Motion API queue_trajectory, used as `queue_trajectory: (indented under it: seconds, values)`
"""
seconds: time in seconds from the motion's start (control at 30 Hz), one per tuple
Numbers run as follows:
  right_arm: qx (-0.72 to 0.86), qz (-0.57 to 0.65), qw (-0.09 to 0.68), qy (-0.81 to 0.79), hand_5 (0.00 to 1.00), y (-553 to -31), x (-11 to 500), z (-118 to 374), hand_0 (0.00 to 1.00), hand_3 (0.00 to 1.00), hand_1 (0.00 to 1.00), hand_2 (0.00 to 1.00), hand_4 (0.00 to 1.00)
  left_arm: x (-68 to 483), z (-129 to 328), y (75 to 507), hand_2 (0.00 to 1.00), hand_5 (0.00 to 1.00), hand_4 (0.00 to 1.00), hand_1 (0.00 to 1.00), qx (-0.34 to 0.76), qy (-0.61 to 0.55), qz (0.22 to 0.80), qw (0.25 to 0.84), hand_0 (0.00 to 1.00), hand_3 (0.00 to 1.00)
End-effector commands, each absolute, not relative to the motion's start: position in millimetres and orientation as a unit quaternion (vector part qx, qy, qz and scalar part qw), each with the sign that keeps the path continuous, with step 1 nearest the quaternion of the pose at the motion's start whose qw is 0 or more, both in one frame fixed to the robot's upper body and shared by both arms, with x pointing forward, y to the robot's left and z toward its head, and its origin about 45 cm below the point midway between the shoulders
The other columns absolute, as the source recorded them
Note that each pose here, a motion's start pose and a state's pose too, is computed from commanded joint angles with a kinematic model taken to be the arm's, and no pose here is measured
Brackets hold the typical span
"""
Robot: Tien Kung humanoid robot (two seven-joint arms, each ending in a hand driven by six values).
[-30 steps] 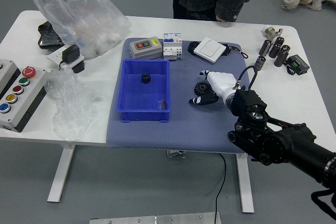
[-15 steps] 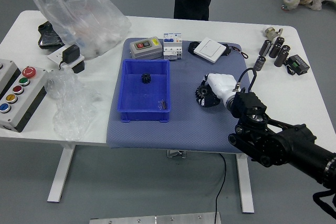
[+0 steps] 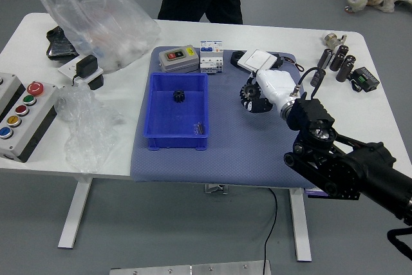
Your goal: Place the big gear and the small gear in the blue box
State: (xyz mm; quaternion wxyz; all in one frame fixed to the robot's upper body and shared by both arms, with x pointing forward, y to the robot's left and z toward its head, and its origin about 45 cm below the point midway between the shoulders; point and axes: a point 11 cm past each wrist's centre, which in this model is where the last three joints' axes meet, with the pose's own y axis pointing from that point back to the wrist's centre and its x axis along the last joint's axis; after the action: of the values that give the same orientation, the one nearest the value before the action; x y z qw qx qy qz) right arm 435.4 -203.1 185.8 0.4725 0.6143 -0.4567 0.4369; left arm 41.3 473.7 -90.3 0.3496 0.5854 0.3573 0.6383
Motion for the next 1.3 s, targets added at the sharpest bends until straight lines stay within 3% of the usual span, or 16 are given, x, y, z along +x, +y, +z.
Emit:
queue_trajectory:
  seconds: [0.33,0.67,0.87,1.03,1.07,1.23,1.27,1.3]
  values:
    - [0.624,0.493,0.390,-0.464,0.050,-158.0,430.5,236.9,0.345,0.439,0.498,0.307,0.324,40.0,-90.6,473.5,0.517,0.274,0.696,0.519,0.587,0.358,0.637,0.349,0.622,0.660]
    - [0.663,0.533,0.313,-0.422,0.009,-94.1,408.2,246.4,0.343,0.461,0.501,0.311,0.335,37.8,-91.0,473.1,0.517,0.274,0.696,0.520,0.589,0.359,0.635,0.348,0.622,0.659]
    - [0.674,0.540,0.309,-0.398,0.002,-77.1,402.5,240.0,0.353,0.467,0.505,0.317,0.342,40.0,-89.9,474.9,0.517,0.274,0.696,0.518,0.589,0.356,0.636,0.349,0.622,0.660]
    - [0.675,0.538,0.355,-0.358,0.002,-73.8,400.4,213.9,0.353,0.467,0.505,0.317,0.342,39.6,-90.3,474.2,0.517,0.274,0.696,0.518,0.589,0.357,0.635,0.349,0.622,0.660]
    - [0.675,0.537,0.365,-0.352,0.002,-74.6,400.5,209.4,0.392,0.501,0.557,0.444,0.433,39.5,-90.4,474.0,0.516,0.274,0.696,0.521,0.589,0.357,0.635,0.349,0.622,0.661]
    - [0.668,0.528,0.402,-0.336,0.002,-82.6,403.8,193.4,0.392,0.501,0.557,0.444,0.433,39.3,-90.5,473.8,0.516,0.274,0.696,0.521,0.590,0.357,0.634,0.349,0.622,0.661]
    - [0.668,0.527,0.405,-0.335,0.002,-83.5,404.0,191.4,0.434,0.541,0.619,0.600,0.475,39.3,-90.4,474.0,0.517,0.274,0.696,0.521,0.590,0.357,0.634,0.349,0.622,0.660]
    - [0.668,0.526,0.408,-0.333,0.002,-84.1,403.9,189.7,0.434,0.541,0.619,0.600,0.475,39.4,-90.3,474.2,0.517,0.274,0.696,0.521,0.590,0.357,0.634,0.349,0.622,0.660]
